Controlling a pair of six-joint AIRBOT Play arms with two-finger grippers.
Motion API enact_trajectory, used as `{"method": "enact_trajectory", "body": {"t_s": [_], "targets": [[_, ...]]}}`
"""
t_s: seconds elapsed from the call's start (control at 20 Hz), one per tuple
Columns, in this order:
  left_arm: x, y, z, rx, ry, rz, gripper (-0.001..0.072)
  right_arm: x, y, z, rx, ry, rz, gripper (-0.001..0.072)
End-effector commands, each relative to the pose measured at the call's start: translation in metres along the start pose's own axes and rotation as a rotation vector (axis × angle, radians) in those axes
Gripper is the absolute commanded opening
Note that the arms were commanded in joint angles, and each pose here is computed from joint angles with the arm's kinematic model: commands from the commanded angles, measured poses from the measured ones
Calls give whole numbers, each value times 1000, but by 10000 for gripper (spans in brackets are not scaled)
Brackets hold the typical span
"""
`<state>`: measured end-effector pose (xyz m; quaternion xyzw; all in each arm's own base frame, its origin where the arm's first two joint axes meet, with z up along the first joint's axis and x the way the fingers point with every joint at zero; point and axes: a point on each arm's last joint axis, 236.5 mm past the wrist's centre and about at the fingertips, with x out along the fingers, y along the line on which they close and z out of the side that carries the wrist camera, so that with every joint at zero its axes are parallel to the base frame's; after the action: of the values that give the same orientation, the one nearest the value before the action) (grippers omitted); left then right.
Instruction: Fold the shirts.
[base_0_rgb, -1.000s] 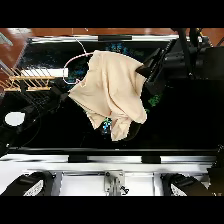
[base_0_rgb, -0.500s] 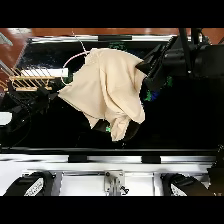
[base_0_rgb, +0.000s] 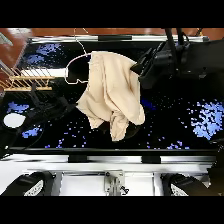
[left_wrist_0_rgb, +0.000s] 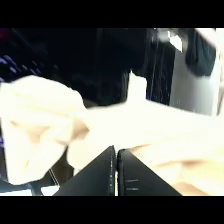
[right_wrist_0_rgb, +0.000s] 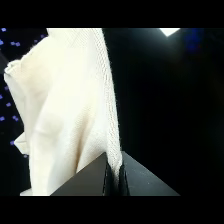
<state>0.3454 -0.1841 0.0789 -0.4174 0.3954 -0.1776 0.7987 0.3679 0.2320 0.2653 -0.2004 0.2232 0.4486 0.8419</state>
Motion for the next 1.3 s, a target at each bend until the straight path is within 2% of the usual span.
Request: {"method": "enact_trajectory", "body": {"t_s": [0.0,0.05,0.1,0.15,0.2,0.4,0.45,0.5,0.7,1.0,1.25], "targets": [[12,-8,-14,15,20,-11,45,8,1,-4,13,11,22,61],[14,-6,-15,6,23,-6,49,8,1,-5,12,14,22,61],[16,-4,-16,-2,28,-2,133,8,1,-5,11,16,21,61],[17,-4,-15,-3,26,-1,301,8,1,-5,11,16,21,61],[16,-5,-12,-7,20,-6,348,8,1,-5,11,16,21,61],[4,-44,9,25,-22,-80,365,8,1,-6,11,17,22,61],[0,-58,16,39,-34,-105,525,8,2,-6,11,19,24,61],[-5,-75,23,39,-49,-141,628,8,3,-7,10,24,29,61],[-10,-104,49,-43,-120,-224,619,7,8,-12,-1,46,51,61],[40,-84,28,-218,-18,-201,618,7,7,-12,-10,46,44,61],[63,-75,20,-256,-17,-171,597,7,3,-16,-17,60,31,61]]}}
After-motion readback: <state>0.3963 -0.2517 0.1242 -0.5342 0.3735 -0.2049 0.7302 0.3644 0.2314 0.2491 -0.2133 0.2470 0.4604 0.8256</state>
